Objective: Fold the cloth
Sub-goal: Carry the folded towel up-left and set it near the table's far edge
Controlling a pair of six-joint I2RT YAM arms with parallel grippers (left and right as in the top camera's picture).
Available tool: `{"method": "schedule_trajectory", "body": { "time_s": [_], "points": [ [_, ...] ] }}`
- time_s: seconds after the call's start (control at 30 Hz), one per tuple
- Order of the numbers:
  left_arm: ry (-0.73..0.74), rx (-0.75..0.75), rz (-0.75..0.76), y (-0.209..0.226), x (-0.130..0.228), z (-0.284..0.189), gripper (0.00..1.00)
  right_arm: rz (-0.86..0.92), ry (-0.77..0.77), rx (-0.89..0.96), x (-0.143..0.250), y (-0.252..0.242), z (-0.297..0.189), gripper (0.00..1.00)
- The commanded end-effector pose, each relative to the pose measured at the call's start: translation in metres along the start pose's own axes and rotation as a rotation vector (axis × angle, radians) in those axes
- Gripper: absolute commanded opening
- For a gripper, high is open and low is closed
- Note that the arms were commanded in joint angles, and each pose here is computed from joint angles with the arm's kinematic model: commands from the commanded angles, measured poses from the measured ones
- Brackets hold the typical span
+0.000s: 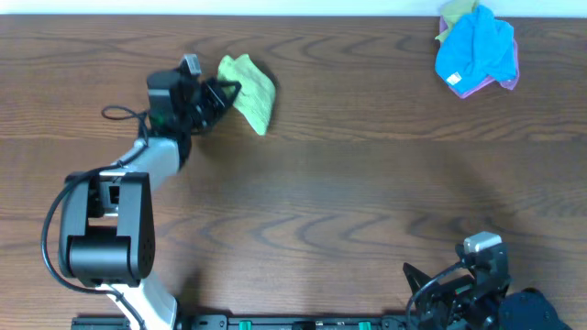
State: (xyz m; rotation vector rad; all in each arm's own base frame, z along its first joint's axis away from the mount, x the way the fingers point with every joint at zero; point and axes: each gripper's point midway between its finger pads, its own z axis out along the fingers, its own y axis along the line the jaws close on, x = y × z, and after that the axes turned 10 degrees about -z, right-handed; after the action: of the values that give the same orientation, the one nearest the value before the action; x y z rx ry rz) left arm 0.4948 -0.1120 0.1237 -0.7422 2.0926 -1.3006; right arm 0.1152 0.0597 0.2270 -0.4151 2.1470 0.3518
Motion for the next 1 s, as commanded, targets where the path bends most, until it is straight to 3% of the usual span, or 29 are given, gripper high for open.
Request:
{"method": "schedule_trajectory", "body": {
  "time_s": [0.0, 0.17, 0.37, 0.97],
  "points": [
    [-0.042, 0.024, 0.051, -0.029, -0.031, -0.002, 0.06, 0.014, 0.0, 0.015, 0.001, -0.002, 0.001, 0.99],
    [-0.162, -0.045, 0.086, -0.043, -0.077, -0.015, 0.06, 0.014, 0.0, 0.014, 0.001, -0.002, 0.001, 0.99],
    [-0.279, -0.118, 0.094, -0.027, -0.111, -0.031, 0.06, 0.014, 0.0, 0.015, 0.001, -0.002, 0.001, 0.99],
    [-0.272, -0.226, -0.023, 0.079, -0.139, -0.022, 0.06, 0.014, 0.0, 0.015, 0.001, -0.002, 0.001, 0.99]
  ]
}}
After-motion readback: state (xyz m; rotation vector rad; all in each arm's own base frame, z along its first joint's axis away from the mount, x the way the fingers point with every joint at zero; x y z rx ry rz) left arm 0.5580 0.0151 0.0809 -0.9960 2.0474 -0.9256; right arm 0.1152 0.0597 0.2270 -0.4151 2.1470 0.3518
